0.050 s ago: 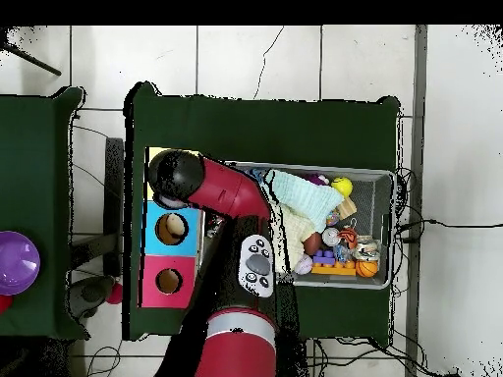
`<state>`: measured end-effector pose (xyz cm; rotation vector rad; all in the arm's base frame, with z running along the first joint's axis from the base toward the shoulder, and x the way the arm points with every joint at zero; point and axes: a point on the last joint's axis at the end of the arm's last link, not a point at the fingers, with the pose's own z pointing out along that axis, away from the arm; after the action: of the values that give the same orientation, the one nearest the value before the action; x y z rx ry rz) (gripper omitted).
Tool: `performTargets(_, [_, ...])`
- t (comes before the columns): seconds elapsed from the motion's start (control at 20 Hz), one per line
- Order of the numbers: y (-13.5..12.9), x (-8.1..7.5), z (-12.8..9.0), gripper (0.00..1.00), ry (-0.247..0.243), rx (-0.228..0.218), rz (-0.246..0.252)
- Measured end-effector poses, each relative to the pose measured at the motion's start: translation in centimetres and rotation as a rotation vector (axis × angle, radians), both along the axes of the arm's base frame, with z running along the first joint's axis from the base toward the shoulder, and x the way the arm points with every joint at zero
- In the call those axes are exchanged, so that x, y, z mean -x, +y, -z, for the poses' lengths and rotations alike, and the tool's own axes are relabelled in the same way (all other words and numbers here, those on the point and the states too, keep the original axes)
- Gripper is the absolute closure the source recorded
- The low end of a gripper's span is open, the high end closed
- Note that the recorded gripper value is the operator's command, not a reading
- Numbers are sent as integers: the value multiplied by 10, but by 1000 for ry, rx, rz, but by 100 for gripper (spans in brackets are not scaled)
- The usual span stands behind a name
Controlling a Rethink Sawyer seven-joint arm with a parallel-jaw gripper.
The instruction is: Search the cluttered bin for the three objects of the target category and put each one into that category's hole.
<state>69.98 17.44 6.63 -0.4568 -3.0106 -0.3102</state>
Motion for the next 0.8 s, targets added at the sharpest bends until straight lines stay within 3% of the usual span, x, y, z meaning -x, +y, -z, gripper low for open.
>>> performTargets(0.3, [4, 2, 5, 100, 22, -45, 26])
performTargets(0.8, [-5, 4, 12, 100, 61, -192, 188])
